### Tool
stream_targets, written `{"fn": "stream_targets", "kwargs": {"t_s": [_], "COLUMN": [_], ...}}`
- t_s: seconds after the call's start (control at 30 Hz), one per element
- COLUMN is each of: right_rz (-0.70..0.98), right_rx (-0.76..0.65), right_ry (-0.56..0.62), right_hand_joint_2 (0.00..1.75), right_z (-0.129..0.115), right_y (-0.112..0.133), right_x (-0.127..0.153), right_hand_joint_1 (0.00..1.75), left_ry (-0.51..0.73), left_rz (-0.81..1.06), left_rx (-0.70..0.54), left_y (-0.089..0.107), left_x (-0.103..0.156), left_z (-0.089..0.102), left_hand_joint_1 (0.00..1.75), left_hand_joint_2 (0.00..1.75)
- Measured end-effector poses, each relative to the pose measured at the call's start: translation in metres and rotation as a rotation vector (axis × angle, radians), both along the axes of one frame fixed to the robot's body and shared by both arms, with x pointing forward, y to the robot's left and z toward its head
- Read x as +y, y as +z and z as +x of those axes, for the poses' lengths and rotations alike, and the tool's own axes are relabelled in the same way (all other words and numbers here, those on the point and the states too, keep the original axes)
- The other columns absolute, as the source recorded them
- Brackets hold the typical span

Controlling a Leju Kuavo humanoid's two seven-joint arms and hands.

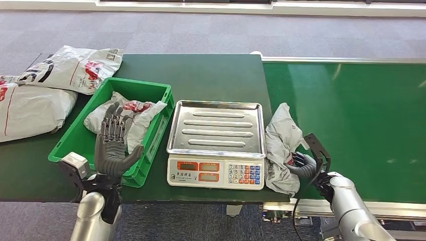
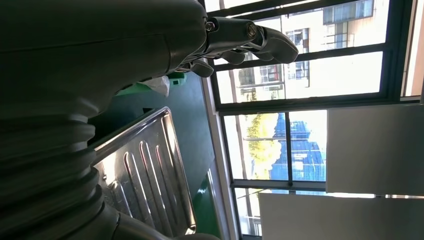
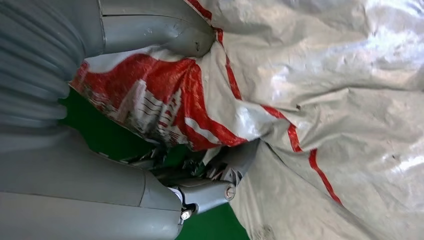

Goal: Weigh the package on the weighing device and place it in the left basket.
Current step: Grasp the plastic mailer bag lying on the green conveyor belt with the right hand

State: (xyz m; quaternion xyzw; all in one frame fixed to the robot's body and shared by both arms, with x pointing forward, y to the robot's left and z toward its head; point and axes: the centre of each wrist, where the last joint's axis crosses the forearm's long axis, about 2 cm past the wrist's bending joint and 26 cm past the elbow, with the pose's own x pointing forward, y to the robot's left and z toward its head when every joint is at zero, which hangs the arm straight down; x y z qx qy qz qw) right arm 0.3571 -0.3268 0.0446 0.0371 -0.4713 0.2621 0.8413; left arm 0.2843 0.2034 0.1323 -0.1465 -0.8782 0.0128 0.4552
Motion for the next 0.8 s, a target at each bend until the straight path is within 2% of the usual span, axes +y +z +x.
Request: {"fn": "stream_targets", "kwargs": {"t_s": [0.27,0.43,0.57,0.8], "right_rz": [0.015,0.05,0.128,0.263], "right_rx": [-0.014,-0.095,-0.289,-0.669], "right_ry": [-0.017,-0.091,-0.22,-0.458], "right_hand_joint_2": [1.75,1.75,1.75,1.75], "right_z": [0.0,0.001,0.007,0.019], "right_y": [0.0,0.001,0.01,0.043], "right_x": [0.0,-0.001,-0.004,-0.018], "right_hand_joint_1": [1.75,1.75,1.75,1.75], "left_ry": [0.0,0.007,0.02,0.045], "left_rz": [0.0,0.004,0.003,-0.003], "left_rx": [0.002,0.004,0.007,0.004], "left_y": [0.0,0.0,-0.002,-0.003], "left_x": [0.0,0.001,0.002,0.002], "left_z": [0.0,-0.004,-0.009,-0.014], "left_hand_joint_1": [0.0,0.0,0.0,0.0], "left_hand_joint_2": [1.75,1.75,1.75,1.75]}}
